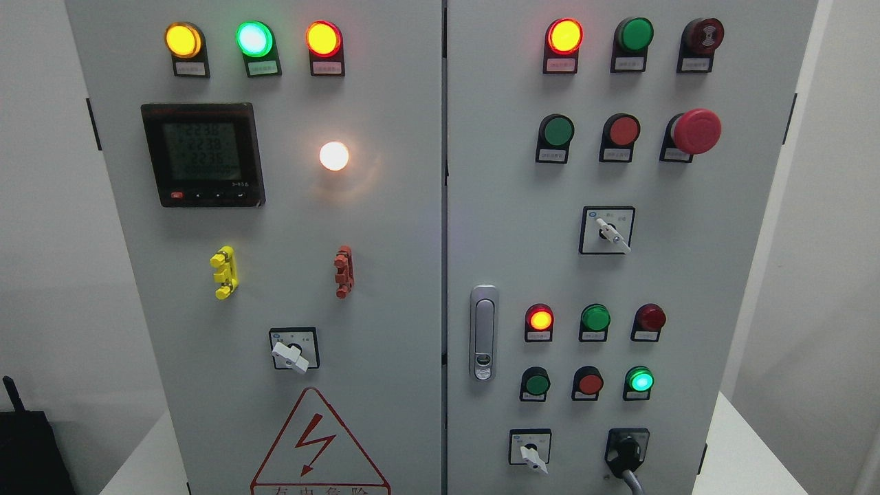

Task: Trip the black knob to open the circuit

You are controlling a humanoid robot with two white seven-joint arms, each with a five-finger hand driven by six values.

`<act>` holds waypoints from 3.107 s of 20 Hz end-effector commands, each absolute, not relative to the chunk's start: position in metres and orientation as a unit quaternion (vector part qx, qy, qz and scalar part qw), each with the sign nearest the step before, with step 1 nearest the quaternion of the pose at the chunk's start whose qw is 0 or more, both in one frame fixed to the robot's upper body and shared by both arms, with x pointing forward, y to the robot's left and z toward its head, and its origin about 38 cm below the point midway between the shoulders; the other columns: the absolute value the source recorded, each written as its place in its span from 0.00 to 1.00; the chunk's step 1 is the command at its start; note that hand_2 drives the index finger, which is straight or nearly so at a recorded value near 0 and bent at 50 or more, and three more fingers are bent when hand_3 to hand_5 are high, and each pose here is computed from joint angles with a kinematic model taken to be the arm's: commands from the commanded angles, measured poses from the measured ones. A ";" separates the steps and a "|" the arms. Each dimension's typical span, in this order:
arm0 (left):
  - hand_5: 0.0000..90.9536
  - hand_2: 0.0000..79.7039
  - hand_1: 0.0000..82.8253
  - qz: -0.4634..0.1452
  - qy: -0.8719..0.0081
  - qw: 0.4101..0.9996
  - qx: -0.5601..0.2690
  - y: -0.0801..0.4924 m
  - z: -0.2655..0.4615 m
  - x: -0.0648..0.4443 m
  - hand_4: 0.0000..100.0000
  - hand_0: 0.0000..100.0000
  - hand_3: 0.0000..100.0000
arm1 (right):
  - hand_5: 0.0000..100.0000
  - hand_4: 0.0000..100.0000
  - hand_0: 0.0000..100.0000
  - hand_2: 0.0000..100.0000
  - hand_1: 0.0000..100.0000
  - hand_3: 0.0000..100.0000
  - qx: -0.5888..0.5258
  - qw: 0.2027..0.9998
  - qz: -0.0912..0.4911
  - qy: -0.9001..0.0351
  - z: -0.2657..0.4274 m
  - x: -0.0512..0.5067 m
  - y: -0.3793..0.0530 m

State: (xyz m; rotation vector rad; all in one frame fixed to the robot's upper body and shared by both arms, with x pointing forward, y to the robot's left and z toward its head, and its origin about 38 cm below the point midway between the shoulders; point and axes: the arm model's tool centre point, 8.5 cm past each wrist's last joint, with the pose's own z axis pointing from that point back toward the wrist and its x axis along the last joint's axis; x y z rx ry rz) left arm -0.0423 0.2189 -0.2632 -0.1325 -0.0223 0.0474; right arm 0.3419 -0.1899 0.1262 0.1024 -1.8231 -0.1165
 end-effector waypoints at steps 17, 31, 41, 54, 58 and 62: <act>0.00 0.00 0.47 0.012 -0.010 0.998 -0.067 0.219 -0.263 -0.042 0.00 0.12 0.00 | 1.00 1.00 0.00 0.00 0.00 1.00 0.037 0.612 -0.053 -0.788 0.124 0.342 -0.197; 0.00 0.00 0.47 0.012 -0.010 0.998 -0.067 0.219 -0.263 -0.043 0.00 0.12 0.00 | 1.00 1.00 0.00 0.00 0.00 1.00 0.034 0.612 -0.053 -0.788 0.124 0.342 -0.199; 0.00 0.00 0.47 0.012 -0.010 0.998 -0.067 0.219 -0.263 -0.042 0.00 0.12 0.00 | 1.00 1.00 0.00 0.00 0.00 1.00 0.030 0.614 -0.056 -0.787 0.122 0.342 -0.202; 0.00 0.00 0.47 0.012 -0.010 0.998 -0.067 0.219 -0.263 -0.042 0.00 0.12 0.00 | 1.00 1.00 0.00 0.00 0.00 1.00 0.028 0.614 -0.057 -0.787 0.122 0.342 -0.204; 0.00 0.00 0.47 0.012 -0.010 0.998 -0.067 0.219 -0.263 -0.043 0.00 0.12 0.00 | 1.00 1.00 0.00 0.00 0.00 1.00 0.025 0.614 -0.058 -0.787 0.123 0.342 -0.206; 0.00 0.00 0.47 0.012 -0.010 0.998 -0.067 0.219 -0.263 -0.043 0.00 0.12 0.00 | 1.00 1.00 0.00 0.00 0.00 1.00 0.025 0.615 -0.058 -0.786 0.121 0.343 -0.206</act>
